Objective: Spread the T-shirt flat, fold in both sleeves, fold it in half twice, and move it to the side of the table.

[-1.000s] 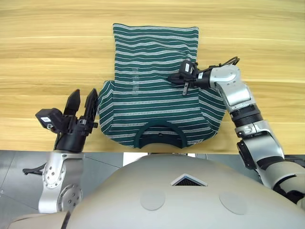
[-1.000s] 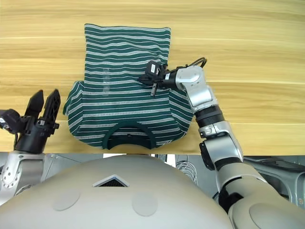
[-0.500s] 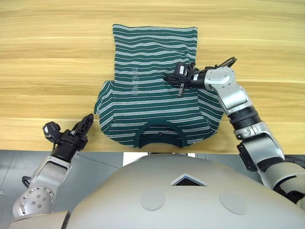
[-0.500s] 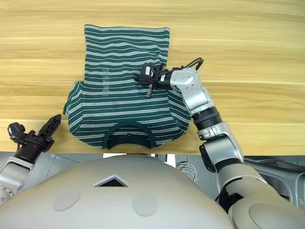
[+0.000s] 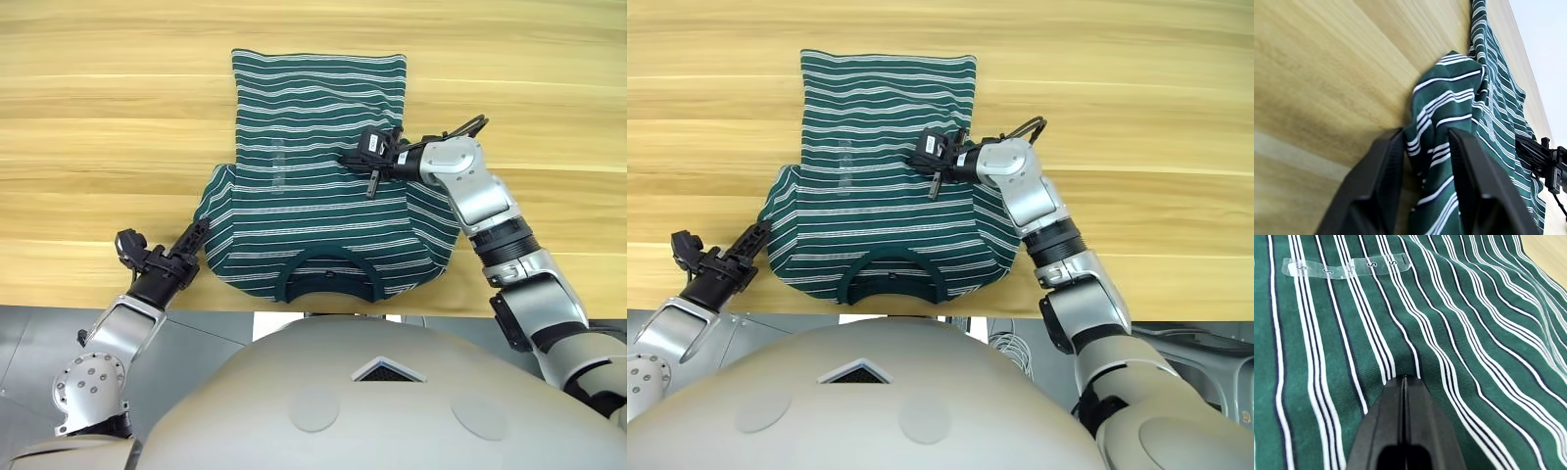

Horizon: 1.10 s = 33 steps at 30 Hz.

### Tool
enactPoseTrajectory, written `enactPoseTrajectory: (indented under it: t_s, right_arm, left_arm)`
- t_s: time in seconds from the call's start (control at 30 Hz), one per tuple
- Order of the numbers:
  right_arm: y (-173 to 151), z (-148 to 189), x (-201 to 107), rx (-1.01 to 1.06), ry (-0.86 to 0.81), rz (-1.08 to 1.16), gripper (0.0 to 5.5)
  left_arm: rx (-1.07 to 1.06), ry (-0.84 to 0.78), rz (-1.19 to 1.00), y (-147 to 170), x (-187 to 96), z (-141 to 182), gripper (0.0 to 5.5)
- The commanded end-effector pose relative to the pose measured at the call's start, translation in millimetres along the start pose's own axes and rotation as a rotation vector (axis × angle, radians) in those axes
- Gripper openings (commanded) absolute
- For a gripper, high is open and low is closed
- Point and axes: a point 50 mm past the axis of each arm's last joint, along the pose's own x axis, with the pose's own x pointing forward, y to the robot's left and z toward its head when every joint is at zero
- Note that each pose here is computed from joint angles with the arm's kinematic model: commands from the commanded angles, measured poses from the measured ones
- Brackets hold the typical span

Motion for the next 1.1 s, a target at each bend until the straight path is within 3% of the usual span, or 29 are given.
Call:
enactPoseTrajectory:
  t_s: [0.03, 0.23, 0.7, 1.1]
  right_arm:
    - [2, -12, -4, 0.030, 0.060, -0.004, 0.00]
    - [0, -8, -4, 0.026, 0.051, -0.008, 0.00]
    - [1, -14, -7, 0.039, 0.061, -0.020, 0.00]
    - [2, -15, -6, 0.033, 0.068, -0.015, 0.00]
  left_arm:
    - [-0.006, 0.049, 0.073, 10, 1, -9, 0.85]
    - [0.001, 0.055, 0.073, 12, 6, -9, 0.01]
    - [-0.002, -0.106, 0.118, 23, 0, 15, 0.01]
    - [0.104, -0.164, -0.053, -32, -7, 24, 0.01]
